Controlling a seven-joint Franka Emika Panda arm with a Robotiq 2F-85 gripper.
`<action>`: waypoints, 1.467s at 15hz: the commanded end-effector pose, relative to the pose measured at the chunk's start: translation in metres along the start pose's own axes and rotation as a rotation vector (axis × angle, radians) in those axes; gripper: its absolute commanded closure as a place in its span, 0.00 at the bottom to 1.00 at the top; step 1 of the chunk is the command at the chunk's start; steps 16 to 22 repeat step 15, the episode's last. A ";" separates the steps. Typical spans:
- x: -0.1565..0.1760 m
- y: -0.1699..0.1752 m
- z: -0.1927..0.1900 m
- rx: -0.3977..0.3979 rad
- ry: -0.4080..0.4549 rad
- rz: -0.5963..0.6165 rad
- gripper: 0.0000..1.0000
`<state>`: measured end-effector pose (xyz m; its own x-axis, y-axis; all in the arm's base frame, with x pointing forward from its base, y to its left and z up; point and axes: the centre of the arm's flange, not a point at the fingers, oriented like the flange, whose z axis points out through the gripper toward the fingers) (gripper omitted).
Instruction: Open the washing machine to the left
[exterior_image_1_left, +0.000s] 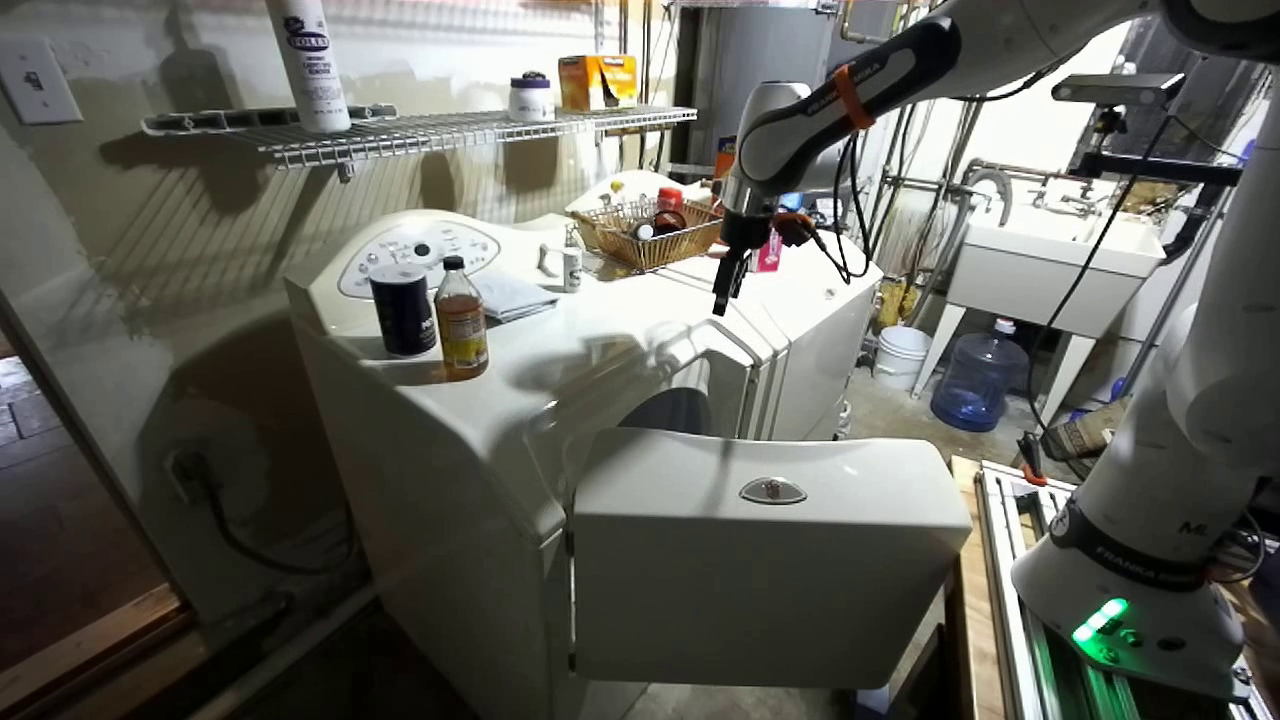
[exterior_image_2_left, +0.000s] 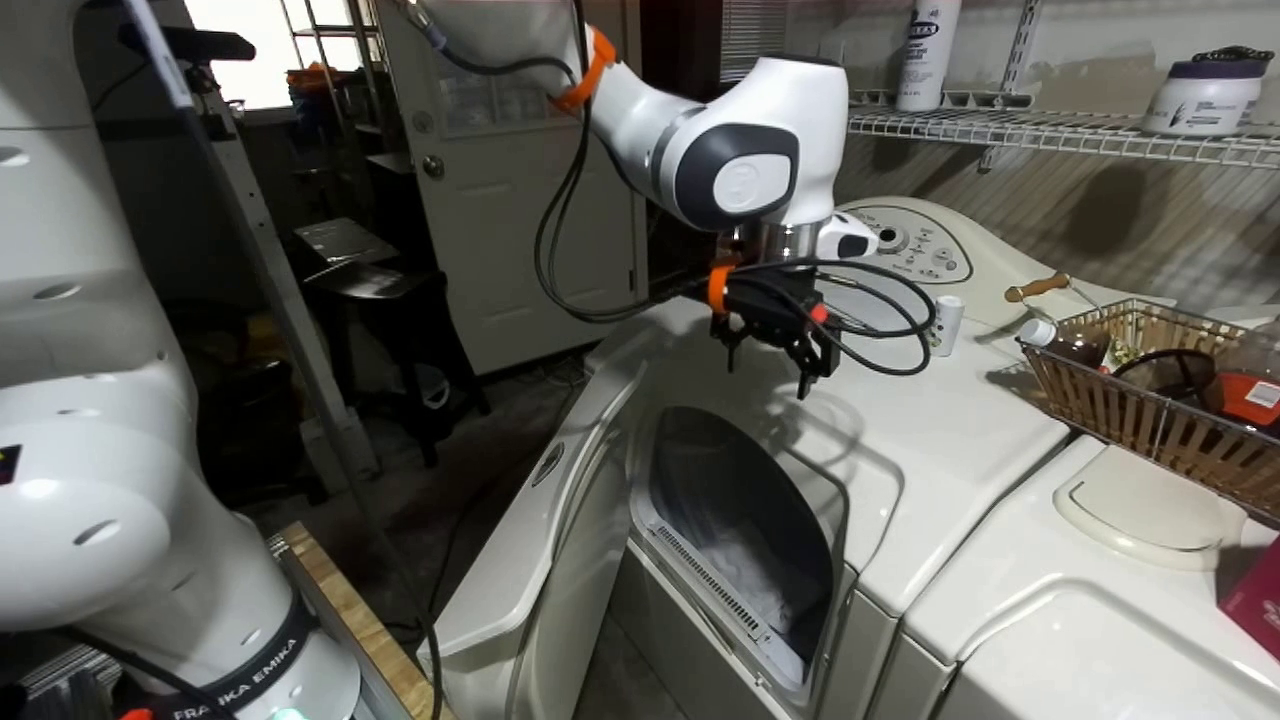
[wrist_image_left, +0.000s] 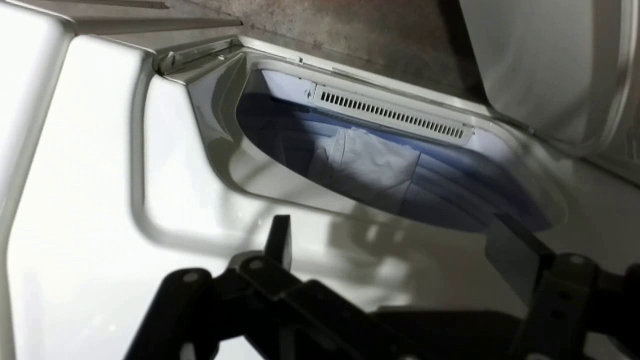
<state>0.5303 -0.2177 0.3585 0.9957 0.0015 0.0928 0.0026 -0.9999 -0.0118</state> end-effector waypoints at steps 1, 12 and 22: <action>0.010 -0.014 -0.047 -0.019 0.072 0.189 0.00; 0.015 -0.019 -0.078 -0.014 0.144 0.219 0.00; 0.015 -0.019 -0.078 -0.014 0.144 0.220 0.00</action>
